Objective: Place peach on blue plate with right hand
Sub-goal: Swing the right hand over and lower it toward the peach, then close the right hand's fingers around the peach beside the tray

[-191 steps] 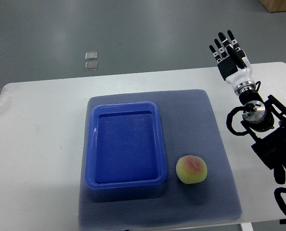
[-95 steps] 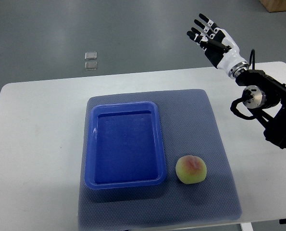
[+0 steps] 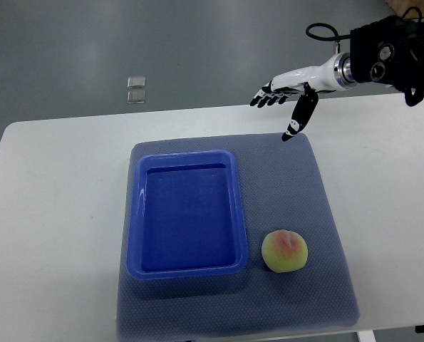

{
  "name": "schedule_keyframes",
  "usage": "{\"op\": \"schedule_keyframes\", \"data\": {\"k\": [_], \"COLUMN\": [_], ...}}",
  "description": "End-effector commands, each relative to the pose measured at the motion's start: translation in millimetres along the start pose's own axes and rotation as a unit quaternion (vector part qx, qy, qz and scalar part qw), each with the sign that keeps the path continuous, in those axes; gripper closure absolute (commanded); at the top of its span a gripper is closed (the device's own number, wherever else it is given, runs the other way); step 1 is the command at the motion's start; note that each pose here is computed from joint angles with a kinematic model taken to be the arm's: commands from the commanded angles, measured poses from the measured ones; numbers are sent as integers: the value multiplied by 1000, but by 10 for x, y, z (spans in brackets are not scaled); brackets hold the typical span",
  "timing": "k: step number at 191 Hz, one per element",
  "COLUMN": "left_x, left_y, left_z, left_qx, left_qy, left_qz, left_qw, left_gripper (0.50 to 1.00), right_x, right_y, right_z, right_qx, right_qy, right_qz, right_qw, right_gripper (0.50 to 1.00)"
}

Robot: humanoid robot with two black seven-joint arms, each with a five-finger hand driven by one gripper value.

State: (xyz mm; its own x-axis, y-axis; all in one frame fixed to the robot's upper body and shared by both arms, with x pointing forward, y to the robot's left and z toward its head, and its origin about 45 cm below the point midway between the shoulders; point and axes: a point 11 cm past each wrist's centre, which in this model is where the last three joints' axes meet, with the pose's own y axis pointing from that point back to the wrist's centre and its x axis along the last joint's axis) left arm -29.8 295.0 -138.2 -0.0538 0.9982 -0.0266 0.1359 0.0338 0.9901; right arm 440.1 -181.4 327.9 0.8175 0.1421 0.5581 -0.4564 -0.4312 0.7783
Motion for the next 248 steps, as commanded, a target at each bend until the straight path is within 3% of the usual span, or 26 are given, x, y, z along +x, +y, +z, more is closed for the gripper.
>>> {"op": "schedule_keyframes", "data": {"k": [1, 29, 82, 248], "left_x": [-8, -67, -62, -18], "left_y": [0, -1, 0, 1], "left_z": [-3, -3, 6, 9], "left_qx": [0, 0, 0, -1], "left_qy": [-2, -3, -3, -1], "left_qz": [-1, -10, -9, -2], "left_qw": [1000, 1000, 1000, 1000], "left_gripper": [500, 500, 500, 500], "right_x": [-230, -457, -742, -1334], "right_y": [85, 9, -182, -234], "right_z": [-308, -594, -752, -124], "right_qx": [-23, 3, 24, 0], "right_qy": [50, 43, 44, -56], "right_qz": [-87, -127, -137, -161], "right_qw": [995, 991, 989, 985], "right_gripper": [568, 570, 570, 570]}}
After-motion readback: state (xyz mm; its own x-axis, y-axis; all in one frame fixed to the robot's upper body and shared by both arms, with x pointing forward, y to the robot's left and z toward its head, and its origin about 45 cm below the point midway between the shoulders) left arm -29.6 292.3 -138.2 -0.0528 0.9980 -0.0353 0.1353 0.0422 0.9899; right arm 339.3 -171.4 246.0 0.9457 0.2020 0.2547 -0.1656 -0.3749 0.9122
